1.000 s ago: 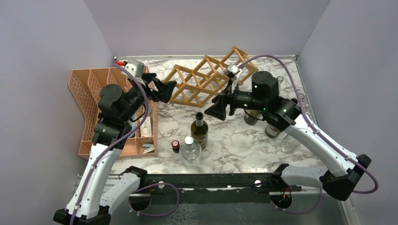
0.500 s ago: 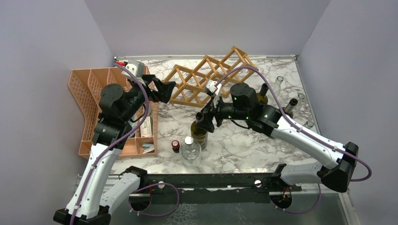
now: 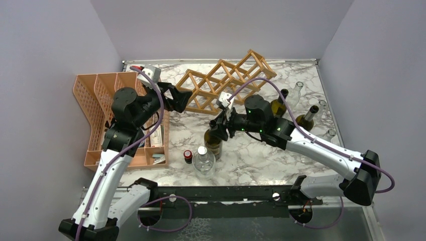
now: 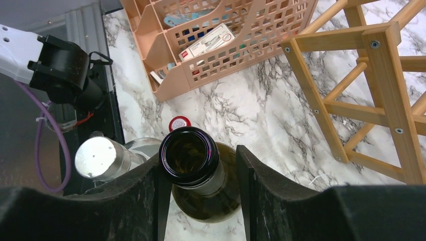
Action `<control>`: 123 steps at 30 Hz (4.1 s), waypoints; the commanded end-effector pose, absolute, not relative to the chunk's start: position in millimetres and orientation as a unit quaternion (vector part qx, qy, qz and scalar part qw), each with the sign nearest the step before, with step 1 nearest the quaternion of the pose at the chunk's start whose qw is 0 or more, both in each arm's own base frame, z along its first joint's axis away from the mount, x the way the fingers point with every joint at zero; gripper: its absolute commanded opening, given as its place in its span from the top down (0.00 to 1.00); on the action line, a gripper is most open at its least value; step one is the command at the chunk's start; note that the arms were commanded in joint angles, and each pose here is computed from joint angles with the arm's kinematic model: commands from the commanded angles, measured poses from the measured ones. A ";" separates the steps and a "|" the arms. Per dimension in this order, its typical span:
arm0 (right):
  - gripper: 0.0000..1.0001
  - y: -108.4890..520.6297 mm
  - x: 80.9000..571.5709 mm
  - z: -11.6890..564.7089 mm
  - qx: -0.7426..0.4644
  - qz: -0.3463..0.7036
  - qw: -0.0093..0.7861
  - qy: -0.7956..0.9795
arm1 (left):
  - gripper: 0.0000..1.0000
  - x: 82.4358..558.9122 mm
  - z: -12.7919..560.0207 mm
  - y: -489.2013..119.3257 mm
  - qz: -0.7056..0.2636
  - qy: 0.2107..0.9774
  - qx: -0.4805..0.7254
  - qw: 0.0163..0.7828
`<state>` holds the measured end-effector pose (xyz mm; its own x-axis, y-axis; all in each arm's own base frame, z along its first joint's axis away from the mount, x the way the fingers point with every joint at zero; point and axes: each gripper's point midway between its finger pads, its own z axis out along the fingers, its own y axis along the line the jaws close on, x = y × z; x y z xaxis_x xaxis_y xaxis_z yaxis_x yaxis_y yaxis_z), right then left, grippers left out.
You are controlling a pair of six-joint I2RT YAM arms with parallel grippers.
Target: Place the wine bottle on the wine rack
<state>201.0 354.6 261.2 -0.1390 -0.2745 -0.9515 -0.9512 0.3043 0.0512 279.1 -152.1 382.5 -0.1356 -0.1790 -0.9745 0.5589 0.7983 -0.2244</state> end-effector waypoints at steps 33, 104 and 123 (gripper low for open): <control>0.99 234.5 255.1 409.7 -0.082 0.278 0.677 0.677 | 0.01 248.7 329.0 -262.5 -0.464 0.607 0.313 0.565; 0.22 170.2 158.3 448.2 -0.204 0.298 0.597 0.716 | 1.00 303.7 420.3 -320.0 0.187 0.094 0.612 0.762; 0.31 173.3 180.7 320.7 -0.260 0.151 0.471 0.829 | 1.00 271.0 414.0 -325.1 0.240 -0.020 0.634 0.735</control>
